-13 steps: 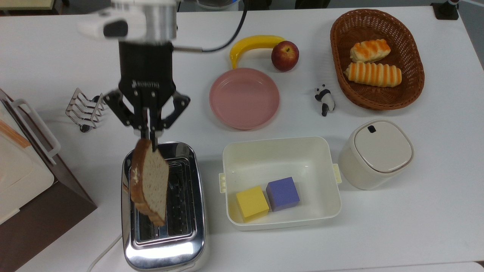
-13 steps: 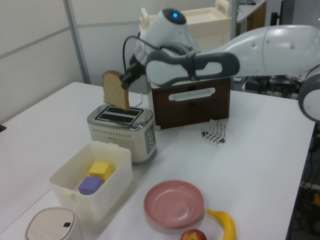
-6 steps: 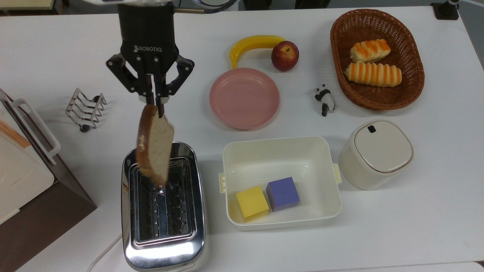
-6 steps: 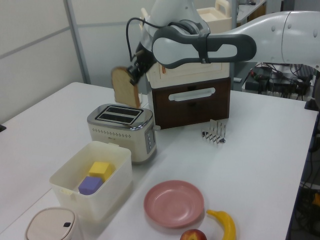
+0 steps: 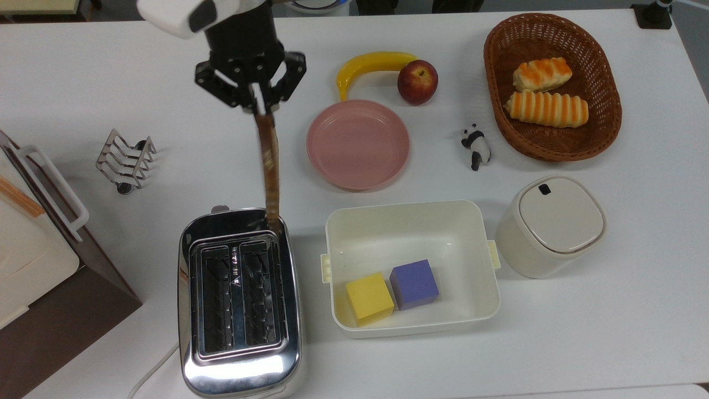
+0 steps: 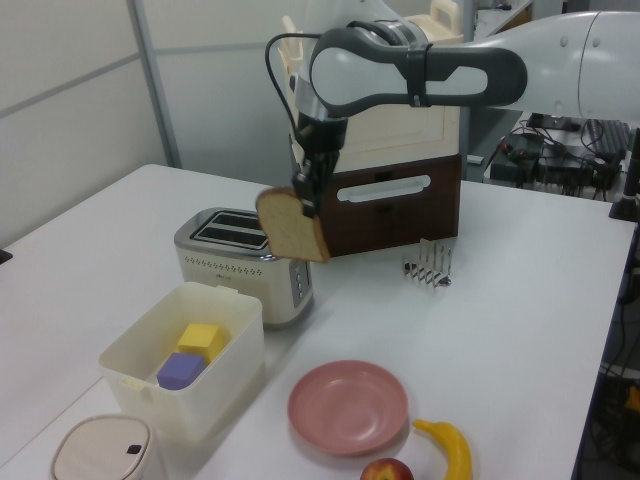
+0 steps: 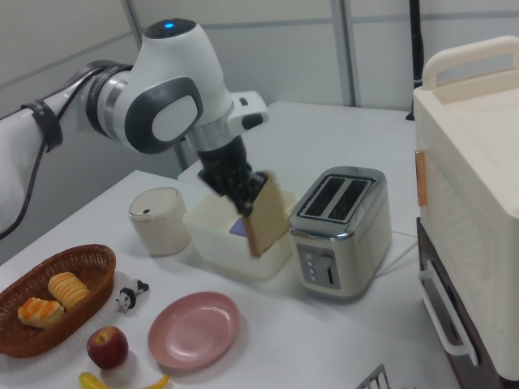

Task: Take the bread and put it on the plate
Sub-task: 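Carry the held bread slice over the pink plate and lower it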

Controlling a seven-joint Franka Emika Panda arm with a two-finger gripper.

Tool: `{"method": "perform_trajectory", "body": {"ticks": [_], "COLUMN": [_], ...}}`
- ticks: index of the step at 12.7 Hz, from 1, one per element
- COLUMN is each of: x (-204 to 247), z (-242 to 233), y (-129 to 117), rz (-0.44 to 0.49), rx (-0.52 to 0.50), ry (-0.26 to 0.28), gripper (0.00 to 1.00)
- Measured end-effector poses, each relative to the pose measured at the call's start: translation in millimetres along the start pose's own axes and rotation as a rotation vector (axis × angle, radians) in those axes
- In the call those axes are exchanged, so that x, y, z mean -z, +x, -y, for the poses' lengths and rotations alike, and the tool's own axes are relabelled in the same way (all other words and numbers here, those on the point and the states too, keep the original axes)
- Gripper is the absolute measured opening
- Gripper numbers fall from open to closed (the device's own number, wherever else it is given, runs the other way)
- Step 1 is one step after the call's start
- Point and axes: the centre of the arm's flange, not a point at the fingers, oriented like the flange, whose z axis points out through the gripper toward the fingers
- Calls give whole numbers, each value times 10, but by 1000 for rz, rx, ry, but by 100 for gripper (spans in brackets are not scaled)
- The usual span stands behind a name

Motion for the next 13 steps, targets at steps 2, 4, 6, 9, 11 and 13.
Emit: {"method": "perform_trajectory", "body": {"ticks": [2,4,6,9,11,13], "x": [-47,-117,-211,-561,-808,-1085], "z": [58,150,306,721,996,1244], "y": [-141,-282,-322,-408,-446,-447], "rz": [108,221,273,387,465,525], "rx": [97,189,241,364,439,480], "ry": [41,91,116,168,199,214], "gripper": [11,11,11,11,11,13]}}
